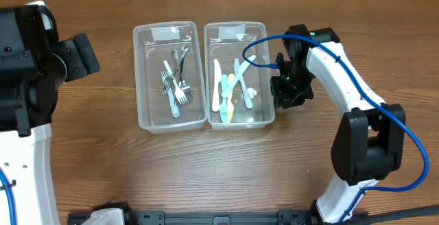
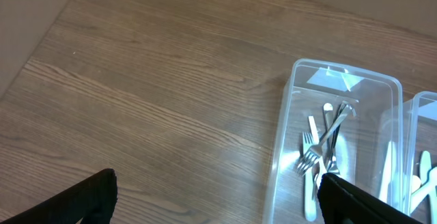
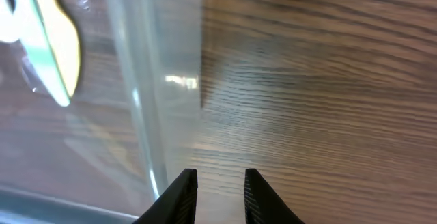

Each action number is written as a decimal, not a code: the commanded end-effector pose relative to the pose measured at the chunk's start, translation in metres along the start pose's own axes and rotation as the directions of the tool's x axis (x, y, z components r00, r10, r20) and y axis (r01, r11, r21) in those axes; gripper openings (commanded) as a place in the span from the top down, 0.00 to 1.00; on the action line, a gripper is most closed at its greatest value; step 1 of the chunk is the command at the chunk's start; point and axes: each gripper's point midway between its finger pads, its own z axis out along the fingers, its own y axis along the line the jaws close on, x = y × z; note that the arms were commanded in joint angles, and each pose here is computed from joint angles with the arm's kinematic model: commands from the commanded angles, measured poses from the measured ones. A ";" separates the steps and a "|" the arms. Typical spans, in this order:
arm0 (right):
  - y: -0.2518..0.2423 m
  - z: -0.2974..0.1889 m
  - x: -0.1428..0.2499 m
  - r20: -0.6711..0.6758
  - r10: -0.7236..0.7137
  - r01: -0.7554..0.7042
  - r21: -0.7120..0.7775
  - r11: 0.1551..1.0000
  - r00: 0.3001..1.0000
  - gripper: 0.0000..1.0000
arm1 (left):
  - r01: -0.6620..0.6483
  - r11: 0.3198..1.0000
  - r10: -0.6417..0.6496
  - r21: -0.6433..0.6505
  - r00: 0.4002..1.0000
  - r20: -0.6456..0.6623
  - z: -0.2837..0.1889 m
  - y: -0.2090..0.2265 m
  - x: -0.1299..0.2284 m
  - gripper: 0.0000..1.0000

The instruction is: Pack container

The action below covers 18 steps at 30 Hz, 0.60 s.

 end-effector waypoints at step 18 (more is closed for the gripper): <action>-0.030 -0.020 -0.039 0.180 0.102 -0.122 0.108 0.987 0.978 0.57 | 0.008 1.000 -0.008 0.007 1.000 0.010 0.000 0.001 -0.004 0.01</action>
